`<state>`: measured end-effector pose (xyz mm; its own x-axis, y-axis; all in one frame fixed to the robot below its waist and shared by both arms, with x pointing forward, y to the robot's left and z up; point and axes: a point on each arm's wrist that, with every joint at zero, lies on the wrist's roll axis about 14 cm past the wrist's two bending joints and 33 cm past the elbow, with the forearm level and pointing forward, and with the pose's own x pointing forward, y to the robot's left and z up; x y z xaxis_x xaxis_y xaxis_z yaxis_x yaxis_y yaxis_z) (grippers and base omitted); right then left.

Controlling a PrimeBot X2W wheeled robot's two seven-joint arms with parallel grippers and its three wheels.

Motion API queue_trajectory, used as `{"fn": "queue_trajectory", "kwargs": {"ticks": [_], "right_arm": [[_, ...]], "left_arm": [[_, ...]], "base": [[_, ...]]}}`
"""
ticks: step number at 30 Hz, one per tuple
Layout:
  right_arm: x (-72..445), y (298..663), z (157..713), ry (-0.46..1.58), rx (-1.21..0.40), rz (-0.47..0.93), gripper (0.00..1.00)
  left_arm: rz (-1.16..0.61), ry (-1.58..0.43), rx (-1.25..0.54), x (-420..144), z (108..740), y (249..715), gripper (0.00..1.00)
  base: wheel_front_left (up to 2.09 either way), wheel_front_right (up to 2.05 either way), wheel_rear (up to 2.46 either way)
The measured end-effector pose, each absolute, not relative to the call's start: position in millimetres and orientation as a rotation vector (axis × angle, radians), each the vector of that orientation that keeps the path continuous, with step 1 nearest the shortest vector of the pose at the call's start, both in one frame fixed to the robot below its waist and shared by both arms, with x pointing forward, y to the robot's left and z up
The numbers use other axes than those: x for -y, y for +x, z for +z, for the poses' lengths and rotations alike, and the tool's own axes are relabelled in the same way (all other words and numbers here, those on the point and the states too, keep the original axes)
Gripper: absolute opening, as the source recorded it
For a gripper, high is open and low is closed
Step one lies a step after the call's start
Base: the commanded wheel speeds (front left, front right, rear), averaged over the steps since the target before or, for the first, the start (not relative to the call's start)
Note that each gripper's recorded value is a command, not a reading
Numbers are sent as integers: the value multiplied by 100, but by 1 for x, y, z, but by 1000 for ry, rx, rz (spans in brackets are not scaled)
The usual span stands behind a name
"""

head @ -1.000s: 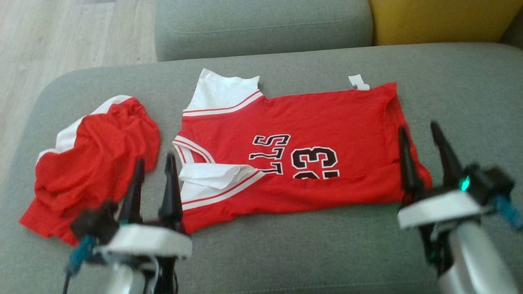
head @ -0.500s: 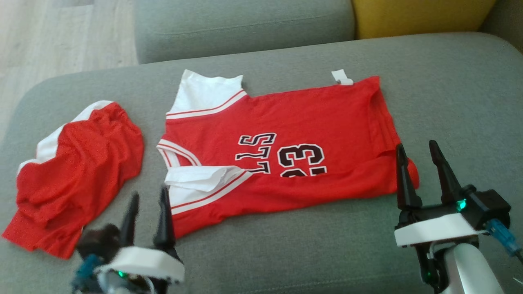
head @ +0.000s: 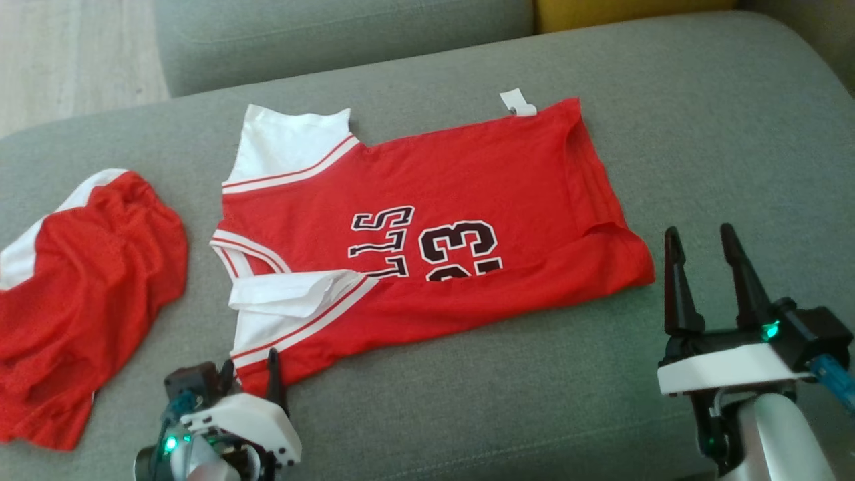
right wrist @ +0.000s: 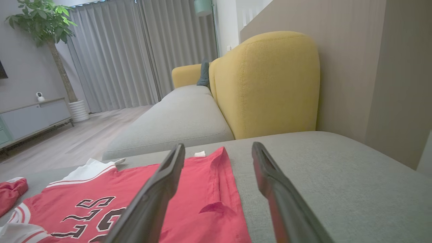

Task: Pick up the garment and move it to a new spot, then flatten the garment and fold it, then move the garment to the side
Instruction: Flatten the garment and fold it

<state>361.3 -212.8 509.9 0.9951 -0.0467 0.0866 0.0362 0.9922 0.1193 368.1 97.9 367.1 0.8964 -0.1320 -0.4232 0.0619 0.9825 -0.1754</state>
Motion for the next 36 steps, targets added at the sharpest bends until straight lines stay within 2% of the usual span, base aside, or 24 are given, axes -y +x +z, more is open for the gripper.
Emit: {"fn": "queue_trajectory", "kwargs": {"ticks": [8, 9, 10, 13, 18, 26, 36], "right_arm": [[229, 368, 521, 102, 123, -86, 100], [231, 368, 521, 102, 122, -91, 100], [233, 368, 520, 102, 118, -97, 100], [235, 370, 510, 108, 75, -103, 100], [232, 373, 472, 149, -93, -102, 100], [227, 390, 426, 274, -298, -119, 100], [216, 407, 379, 319, -517, -124, 100]], "left_arm": [[-152, -71, -517, -93, 355, 385, 100], [-165, -65, -523, -92, 355, 387, 43], [-179, -60, -520, -90, 356, 388, 0], [-185, -60, -499, -90, 360, 390, 0], [-177, -53, -412, -95, 374, 393, 0], [-170, -84, -209, -99, 428, 407, 0], [-193, -90, -174, -94, 437, 400, 0]], "base": [[0, 0, 0], [0, 0, 0], [0, 0, 0], [0, 0, 0], [0, 0, 0], [0, 0, 0], [0, 0, 0]]}}
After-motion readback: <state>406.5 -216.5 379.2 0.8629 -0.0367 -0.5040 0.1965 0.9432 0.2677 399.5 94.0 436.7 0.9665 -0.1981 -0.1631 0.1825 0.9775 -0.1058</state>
